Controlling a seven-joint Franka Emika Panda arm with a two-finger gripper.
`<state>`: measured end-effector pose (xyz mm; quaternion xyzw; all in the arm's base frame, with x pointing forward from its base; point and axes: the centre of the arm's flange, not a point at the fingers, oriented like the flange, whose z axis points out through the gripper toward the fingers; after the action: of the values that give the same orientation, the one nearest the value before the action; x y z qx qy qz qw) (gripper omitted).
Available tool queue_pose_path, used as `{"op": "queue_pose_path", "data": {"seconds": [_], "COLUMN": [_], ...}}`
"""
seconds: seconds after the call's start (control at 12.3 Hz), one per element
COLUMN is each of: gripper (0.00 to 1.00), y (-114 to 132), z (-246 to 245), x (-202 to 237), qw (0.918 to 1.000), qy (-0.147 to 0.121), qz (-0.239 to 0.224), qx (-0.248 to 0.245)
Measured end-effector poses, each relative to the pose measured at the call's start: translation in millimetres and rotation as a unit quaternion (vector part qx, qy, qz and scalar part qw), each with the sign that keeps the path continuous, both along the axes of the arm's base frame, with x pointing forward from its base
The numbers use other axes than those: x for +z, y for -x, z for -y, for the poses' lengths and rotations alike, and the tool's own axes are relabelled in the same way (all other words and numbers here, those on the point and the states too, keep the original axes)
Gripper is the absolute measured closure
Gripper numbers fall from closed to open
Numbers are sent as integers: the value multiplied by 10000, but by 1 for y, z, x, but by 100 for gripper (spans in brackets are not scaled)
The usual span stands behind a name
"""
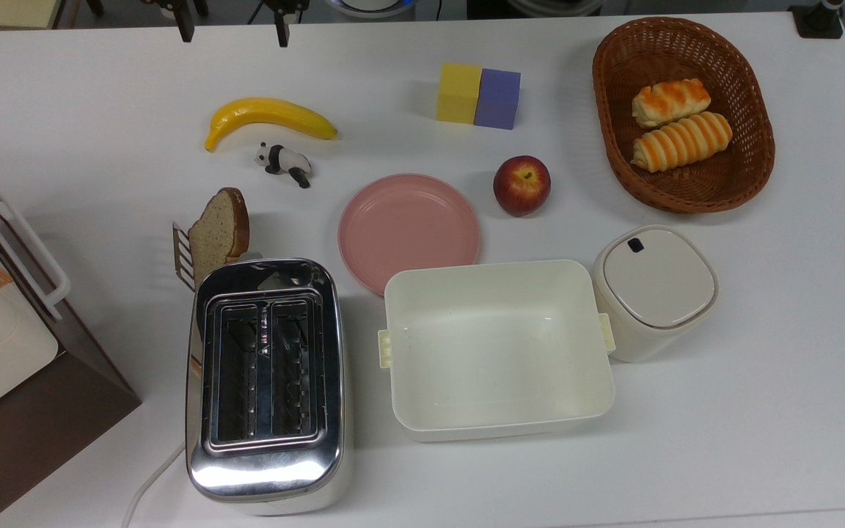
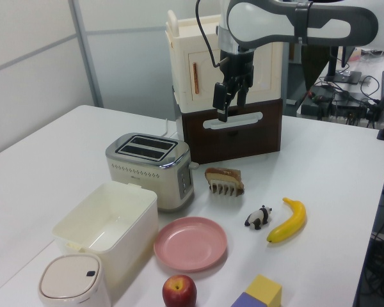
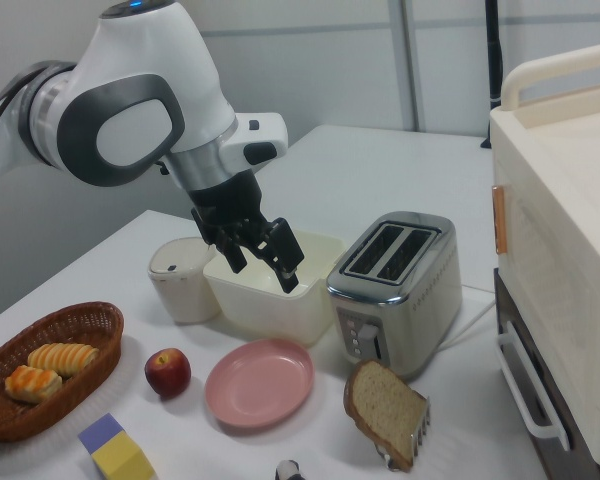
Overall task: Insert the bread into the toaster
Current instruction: 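Move the gripper toward the bread slice in the metal rack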
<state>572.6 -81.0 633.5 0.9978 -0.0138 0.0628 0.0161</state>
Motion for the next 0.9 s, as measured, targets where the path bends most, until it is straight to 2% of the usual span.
{"op": "queue_pose_path", "data": {"seconds": [0.65, 0.9], "gripper": [0, 0], "y": [-3, -14], "z": [-4, -20], "x": [-7, -31], "qw": [10000, 9992], "qy": [0, 47], "qz": [-65, -290], "qx": [75, 265]}}
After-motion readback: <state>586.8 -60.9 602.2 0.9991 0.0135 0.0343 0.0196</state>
